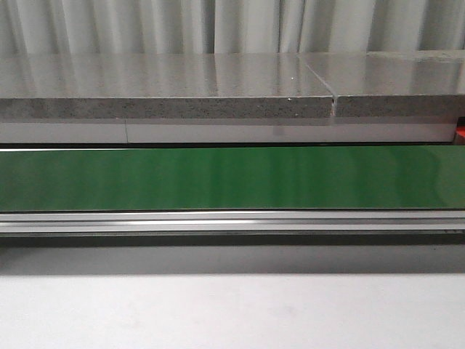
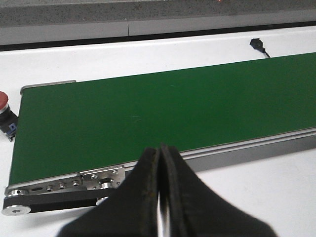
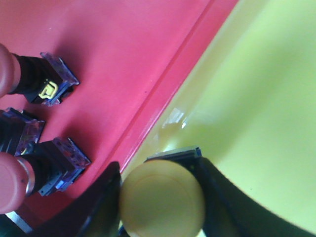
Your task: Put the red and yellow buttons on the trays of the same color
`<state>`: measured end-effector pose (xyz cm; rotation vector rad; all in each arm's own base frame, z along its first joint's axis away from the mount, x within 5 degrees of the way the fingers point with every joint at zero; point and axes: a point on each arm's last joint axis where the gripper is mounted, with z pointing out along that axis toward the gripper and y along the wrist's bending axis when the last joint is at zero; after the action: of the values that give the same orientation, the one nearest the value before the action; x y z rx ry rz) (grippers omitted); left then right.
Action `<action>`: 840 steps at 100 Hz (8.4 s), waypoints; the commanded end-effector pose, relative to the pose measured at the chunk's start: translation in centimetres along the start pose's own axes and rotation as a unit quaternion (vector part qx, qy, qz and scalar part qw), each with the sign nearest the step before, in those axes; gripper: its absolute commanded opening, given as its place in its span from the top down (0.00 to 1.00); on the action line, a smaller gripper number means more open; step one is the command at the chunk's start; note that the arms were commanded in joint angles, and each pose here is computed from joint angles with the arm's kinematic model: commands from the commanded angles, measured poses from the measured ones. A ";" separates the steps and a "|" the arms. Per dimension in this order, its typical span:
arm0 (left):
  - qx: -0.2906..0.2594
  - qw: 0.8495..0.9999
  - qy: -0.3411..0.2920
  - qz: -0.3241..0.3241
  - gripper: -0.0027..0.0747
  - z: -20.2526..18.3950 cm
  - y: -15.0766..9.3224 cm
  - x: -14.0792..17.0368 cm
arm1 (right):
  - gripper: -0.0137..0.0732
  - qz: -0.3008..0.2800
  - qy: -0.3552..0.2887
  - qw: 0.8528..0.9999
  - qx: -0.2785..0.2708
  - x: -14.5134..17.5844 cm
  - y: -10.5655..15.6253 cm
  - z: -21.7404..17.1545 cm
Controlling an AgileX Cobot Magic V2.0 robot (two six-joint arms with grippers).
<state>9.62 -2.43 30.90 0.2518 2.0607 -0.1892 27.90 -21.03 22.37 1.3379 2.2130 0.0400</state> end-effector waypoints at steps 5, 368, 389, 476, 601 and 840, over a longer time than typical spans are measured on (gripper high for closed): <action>0.003 0.999 -0.047 -0.010 0.99 -0.5 -0.1 -1.4 | 0.58 0.002 -0.053 0.998 -0.022 -1.4 0.7 -1.9; -0.153 0.970 0.047 -0.181 0.42 7.4 9.4 -8.5 | 0.92 -0.427 -0.274 0.774 -0.378 21.1 -1.9 -24.4; -0.184 0.954 0.075 -0.226 0.23 9.1 12.5 -8.0 | 0.92 -0.427 -0.274 0.774 -0.378 21.1 -1.9 -24.4; -0.217 0.840 0.257 -0.426 0.25 20.0 27.1 -8.0 | 0.92 -0.427 -0.274 0.774 -0.378 21.1 -1.9 -24.4; -0.218 0.833 0.280 -0.425 0.70 23.5 29.3 -7.0 | 0.92 -0.427 -0.274 0.774 -0.378 21.1 -1.9 -24.4; -0.150 0.920 0.247 -0.264 0.33 18.6 13.7 -12.3 | 0.92 -0.427 -0.275 0.774 -0.378 21.1 -1.9 -24.4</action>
<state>35.03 4.36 30.17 -0.4128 2.6844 -0.1168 7.43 1.48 31.83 -0.1442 1.8547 0.1641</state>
